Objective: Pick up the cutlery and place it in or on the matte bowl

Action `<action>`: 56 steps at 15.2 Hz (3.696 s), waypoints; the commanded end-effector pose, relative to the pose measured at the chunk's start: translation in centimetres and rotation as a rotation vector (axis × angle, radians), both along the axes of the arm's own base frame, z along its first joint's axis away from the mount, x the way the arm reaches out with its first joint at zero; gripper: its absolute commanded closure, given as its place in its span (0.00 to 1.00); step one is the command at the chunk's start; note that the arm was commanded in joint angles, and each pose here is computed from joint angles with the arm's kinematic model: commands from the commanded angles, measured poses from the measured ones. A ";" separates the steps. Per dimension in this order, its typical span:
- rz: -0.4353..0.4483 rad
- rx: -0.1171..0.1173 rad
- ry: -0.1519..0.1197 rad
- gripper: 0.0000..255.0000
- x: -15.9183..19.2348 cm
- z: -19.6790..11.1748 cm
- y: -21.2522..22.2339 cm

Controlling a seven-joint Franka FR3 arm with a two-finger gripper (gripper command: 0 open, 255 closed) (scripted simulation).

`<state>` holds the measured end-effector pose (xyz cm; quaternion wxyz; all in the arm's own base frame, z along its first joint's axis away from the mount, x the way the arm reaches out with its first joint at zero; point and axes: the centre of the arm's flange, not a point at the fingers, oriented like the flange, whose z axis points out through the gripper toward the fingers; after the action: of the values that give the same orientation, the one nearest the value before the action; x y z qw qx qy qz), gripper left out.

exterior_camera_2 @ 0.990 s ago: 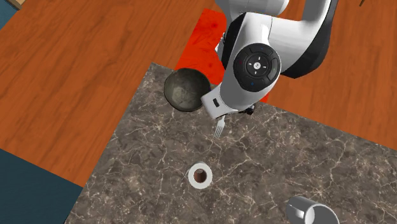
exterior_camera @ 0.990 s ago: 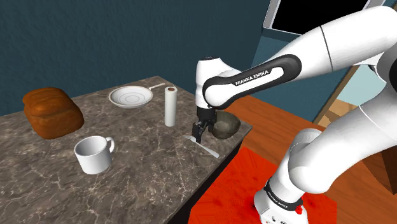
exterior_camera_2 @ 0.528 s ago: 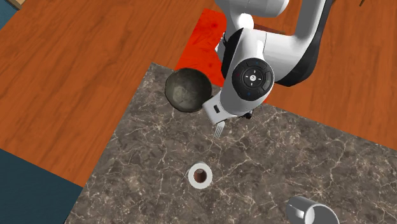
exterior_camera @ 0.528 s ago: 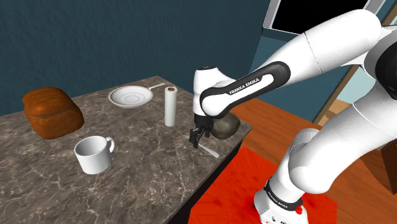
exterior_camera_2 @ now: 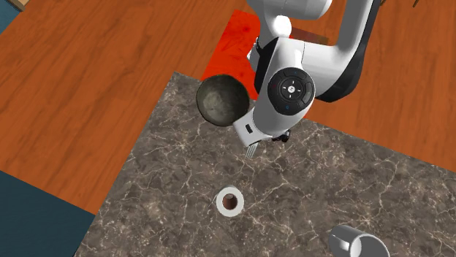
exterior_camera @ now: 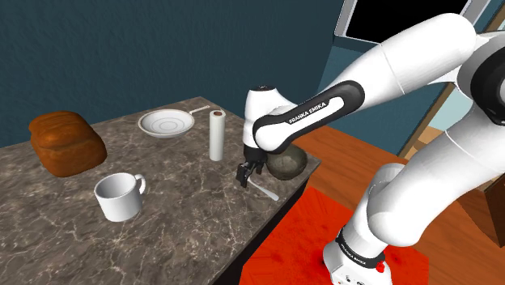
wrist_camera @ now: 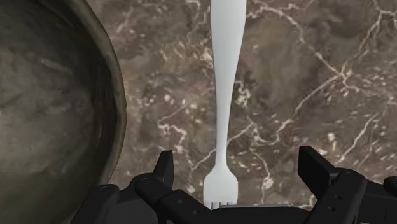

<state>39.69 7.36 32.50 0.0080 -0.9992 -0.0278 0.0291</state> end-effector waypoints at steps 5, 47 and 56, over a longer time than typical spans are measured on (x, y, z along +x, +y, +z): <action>-0.008 -0.012 0.087 1.00 -1.2 -0.9 0.1; -0.009 -0.010 0.088 1.00 -1.9 15.3 -4.5; -0.009 -0.010 0.088 1.00 -3.4 14.2 -16.5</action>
<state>36.54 -7.79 46.71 0.0043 -0.9971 -0.0217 0.0731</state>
